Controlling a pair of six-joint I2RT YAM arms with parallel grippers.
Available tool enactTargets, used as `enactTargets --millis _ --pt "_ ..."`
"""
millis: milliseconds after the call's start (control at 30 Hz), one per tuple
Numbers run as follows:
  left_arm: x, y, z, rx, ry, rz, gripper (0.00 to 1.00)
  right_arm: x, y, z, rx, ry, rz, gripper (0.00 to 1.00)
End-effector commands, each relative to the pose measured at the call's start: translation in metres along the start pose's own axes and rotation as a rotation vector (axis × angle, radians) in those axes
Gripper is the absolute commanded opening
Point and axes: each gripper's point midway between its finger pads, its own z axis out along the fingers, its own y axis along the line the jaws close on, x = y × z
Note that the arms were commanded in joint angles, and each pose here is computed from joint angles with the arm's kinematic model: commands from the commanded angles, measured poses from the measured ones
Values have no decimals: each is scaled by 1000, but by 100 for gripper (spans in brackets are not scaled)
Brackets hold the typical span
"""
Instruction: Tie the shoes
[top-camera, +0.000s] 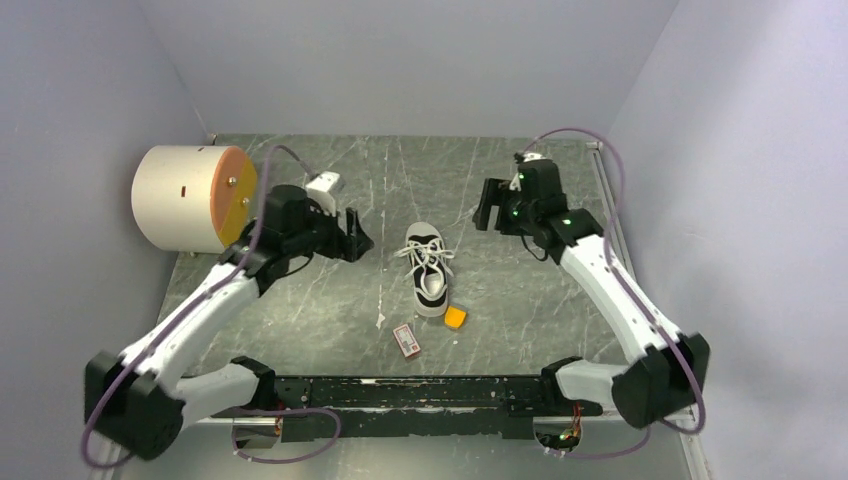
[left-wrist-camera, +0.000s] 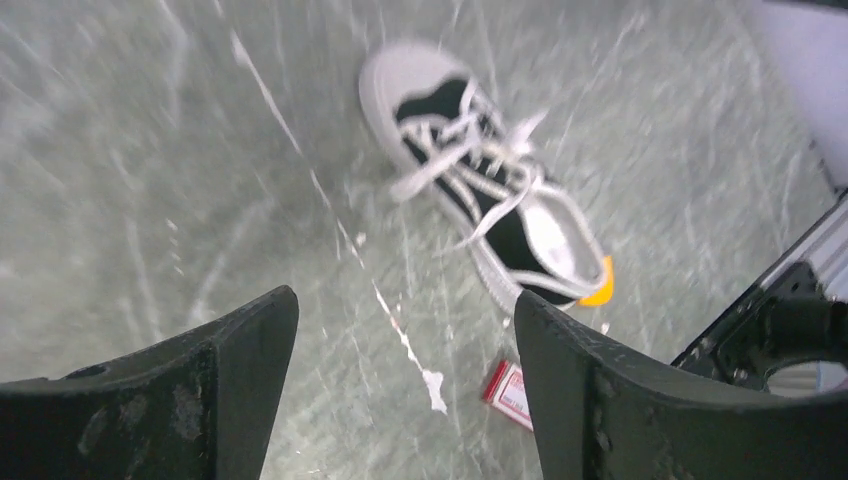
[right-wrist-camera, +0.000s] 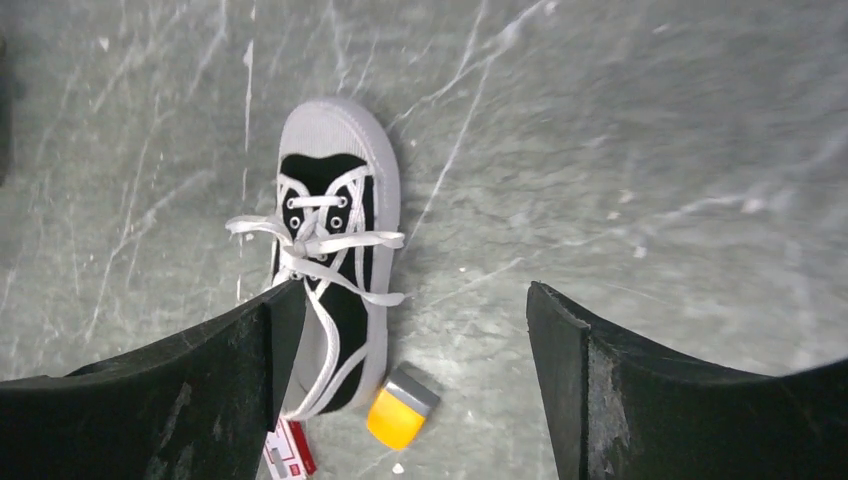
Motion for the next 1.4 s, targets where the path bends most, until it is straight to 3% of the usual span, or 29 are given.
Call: enactTargets --millis 0,167,200,233,367,467,667,1367 --pt "-74 -16 -75 -78 -241 108 84 -19 -31 -63 186 -72 -44 85" --pt "-129 -28 -144 -170 -397 181 86 -62 -28 -144 184 -313 -48 87" --pt "-137 -29 -155 -191 -412 190 86 -71 -25 -164 167 -376 -57 99" --pt "-143 -30 -166 -206 -428 199 86 -79 -22 -183 148 -437 -62 100" --pt "-164 -40 -205 -231 -511 224 87 -104 -25 -246 163 -627 -28 100" --pt "-175 -49 -225 -224 -564 242 87 -112 -32 -266 205 -674 -3 100" --pt "-184 -49 -239 -255 -594 260 88 -112 -36 -267 227 -680 8 100" --pt "-175 -45 -221 -234 -576 203 88 -108 -27 -244 167 -672 -66 100"
